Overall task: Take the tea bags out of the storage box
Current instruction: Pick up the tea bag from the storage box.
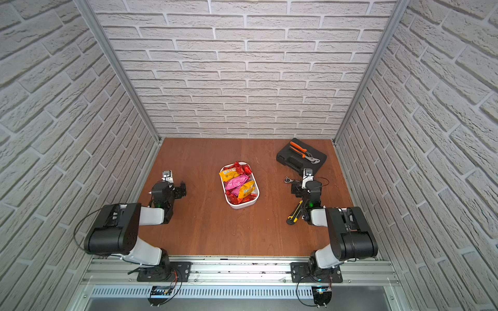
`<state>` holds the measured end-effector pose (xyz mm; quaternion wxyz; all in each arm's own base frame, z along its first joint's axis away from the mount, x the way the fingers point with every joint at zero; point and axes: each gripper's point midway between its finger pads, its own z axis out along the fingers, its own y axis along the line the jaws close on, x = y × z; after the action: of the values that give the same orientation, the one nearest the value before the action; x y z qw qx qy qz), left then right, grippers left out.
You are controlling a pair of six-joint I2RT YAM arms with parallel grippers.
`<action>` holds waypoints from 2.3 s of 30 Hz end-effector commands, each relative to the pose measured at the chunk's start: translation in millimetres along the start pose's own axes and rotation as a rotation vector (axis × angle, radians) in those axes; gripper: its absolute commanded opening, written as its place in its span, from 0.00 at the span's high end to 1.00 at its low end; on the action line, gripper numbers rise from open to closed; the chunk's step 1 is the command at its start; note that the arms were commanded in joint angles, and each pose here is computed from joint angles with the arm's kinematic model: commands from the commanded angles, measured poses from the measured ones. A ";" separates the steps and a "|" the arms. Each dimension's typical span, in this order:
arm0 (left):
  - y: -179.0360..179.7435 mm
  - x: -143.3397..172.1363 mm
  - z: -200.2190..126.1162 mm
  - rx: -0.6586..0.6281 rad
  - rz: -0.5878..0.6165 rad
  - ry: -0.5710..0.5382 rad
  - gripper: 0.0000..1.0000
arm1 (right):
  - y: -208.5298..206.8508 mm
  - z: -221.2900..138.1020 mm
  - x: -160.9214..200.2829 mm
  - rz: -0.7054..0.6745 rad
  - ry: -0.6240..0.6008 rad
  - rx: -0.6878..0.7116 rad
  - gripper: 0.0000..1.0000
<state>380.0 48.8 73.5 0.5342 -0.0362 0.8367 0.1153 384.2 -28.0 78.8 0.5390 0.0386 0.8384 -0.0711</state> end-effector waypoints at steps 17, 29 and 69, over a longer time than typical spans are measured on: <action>6.1 -18.7 3.2 -0.022 -0.007 -0.062 0.01 | 1.8 1.2 -18.6 0.000 -0.060 0.001 0.01; -0.4 -74.1 -42.0 0.049 -0.014 -0.081 0.01 | 37.1 -42.6 -85.1 0.070 0.202 -0.229 0.01; -193.1 -46.5 -68.9 0.539 -0.650 0.534 0.30 | 221.7 -103.1 -57.3 0.362 0.680 -0.423 0.29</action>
<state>363.1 -144.7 97.0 0.2862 -0.1907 0.9016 -0.2625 347.4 208.7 149.0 0.2611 -0.0100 0.9412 0.2142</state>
